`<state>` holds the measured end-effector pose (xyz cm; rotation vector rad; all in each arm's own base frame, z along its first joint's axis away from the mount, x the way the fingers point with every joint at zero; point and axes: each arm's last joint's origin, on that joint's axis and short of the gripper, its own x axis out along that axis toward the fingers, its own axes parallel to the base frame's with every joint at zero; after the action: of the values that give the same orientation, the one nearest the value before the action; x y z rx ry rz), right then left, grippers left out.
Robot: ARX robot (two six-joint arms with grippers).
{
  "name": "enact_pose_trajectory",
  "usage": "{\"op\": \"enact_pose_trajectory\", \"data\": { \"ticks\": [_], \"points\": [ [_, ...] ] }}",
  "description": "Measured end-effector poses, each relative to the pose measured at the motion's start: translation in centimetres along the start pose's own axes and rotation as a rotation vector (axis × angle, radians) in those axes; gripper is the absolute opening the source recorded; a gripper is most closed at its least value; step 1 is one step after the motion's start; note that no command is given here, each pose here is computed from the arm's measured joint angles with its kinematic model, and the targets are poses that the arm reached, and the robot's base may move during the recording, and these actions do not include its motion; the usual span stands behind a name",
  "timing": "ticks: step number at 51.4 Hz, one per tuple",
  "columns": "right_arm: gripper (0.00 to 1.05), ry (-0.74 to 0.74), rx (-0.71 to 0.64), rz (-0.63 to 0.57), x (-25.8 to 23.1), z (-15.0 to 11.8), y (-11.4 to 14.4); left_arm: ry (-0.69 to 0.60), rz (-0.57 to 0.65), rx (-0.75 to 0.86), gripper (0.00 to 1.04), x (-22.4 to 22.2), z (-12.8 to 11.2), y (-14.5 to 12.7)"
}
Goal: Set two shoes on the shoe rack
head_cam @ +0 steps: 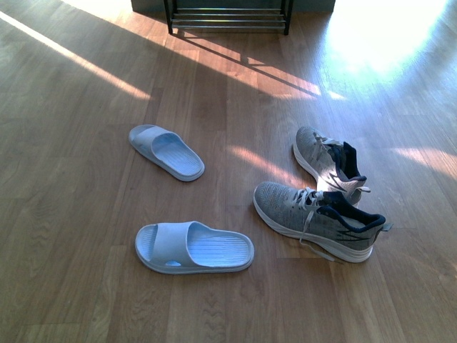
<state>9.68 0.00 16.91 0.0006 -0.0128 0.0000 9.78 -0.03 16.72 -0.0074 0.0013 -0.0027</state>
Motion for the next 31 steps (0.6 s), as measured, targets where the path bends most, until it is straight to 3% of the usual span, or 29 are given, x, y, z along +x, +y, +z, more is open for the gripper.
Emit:
{"op": "enact_pose_trajectory", "data": {
  "ticks": [31],
  "points": [
    [0.96,0.000,0.000,0.000,0.00,0.00,0.00,0.000,0.000,0.000,0.95,0.00,0.00,0.00]
  ]
}}
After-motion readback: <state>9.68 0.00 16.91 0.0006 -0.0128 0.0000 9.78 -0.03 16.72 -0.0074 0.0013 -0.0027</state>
